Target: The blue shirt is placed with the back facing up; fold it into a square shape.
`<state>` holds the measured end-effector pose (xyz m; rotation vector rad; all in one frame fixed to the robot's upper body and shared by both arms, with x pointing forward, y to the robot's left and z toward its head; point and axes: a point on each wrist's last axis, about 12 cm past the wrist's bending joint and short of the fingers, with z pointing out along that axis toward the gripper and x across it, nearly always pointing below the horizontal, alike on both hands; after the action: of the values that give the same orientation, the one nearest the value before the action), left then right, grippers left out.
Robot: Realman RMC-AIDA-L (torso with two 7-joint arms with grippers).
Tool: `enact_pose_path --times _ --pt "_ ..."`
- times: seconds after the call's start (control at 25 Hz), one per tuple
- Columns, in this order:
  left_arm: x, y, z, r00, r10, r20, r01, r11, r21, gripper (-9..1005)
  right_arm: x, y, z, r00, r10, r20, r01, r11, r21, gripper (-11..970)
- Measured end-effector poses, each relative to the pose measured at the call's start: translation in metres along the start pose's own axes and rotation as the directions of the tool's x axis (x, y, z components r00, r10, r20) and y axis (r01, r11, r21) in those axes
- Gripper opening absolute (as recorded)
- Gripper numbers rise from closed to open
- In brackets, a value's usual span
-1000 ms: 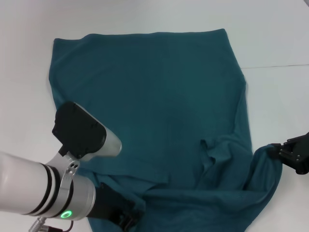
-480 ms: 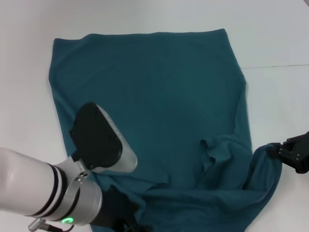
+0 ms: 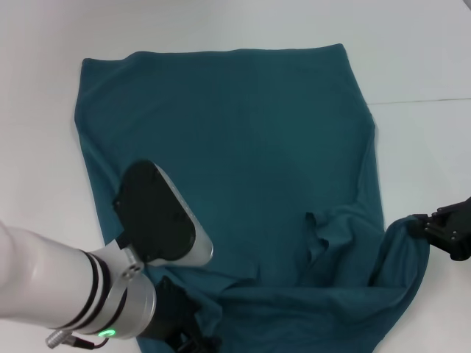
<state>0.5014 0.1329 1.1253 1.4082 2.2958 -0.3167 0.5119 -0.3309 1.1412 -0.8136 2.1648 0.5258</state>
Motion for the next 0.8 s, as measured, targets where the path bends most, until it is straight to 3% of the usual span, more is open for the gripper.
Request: enact_pose_path --times 0.8 --pt "0.001 -0.007 0.015 1.0 -0.016 -0.003 0.016 1.0 0.0 563 0.005 -0.002 0.0 1.0 0.014 -0.019 -0.014 1.0 0.008 82"
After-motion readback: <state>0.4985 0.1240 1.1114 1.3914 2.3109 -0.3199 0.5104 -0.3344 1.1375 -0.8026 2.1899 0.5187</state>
